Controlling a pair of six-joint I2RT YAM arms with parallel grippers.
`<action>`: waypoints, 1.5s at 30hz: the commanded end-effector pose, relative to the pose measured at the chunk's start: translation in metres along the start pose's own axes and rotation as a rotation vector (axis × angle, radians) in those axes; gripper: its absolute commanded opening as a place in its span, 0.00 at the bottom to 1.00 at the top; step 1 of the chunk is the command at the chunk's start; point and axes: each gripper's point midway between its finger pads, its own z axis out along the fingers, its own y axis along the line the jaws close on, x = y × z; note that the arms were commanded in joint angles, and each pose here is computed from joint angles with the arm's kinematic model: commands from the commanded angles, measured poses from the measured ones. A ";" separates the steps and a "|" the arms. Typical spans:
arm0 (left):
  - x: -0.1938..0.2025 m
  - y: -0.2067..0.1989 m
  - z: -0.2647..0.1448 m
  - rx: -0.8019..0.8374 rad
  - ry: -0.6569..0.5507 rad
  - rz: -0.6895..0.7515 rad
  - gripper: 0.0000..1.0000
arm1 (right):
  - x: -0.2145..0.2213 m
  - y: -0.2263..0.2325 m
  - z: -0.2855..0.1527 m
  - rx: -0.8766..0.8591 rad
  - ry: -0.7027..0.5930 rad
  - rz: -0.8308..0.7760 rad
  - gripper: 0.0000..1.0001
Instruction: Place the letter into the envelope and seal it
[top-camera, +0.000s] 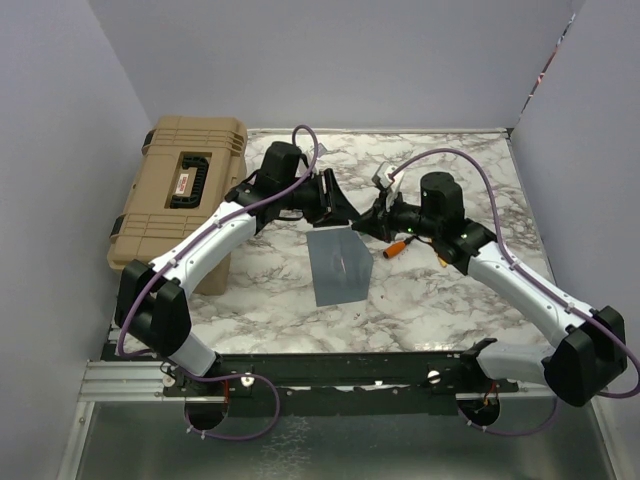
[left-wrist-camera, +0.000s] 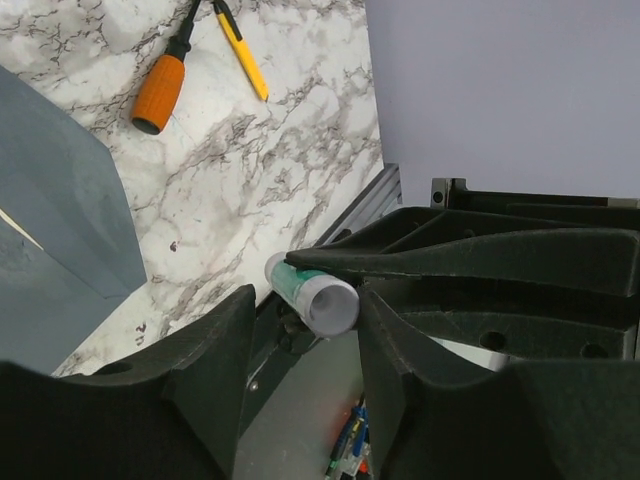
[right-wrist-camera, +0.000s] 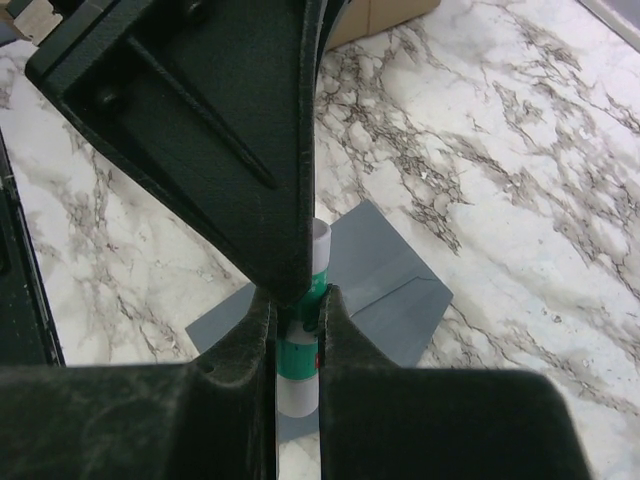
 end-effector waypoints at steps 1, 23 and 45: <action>0.014 0.004 0.006 0.009 0.056 -0.027 0.42 | -0.019 0.008 0.005 -0.062 -0.037 -0.063 0.00; -0.012 0.004 0.006 0.004 -0.001 0.063 0.00 | 0.005 0.021 0.006 -0.115 0.014 0.007 0.52; -0.011 0.004 -0.002 0.012 -0.002 0.049 0.00 | 0.014 0.031 0.008 -0.193 0.039 -0.025 0.06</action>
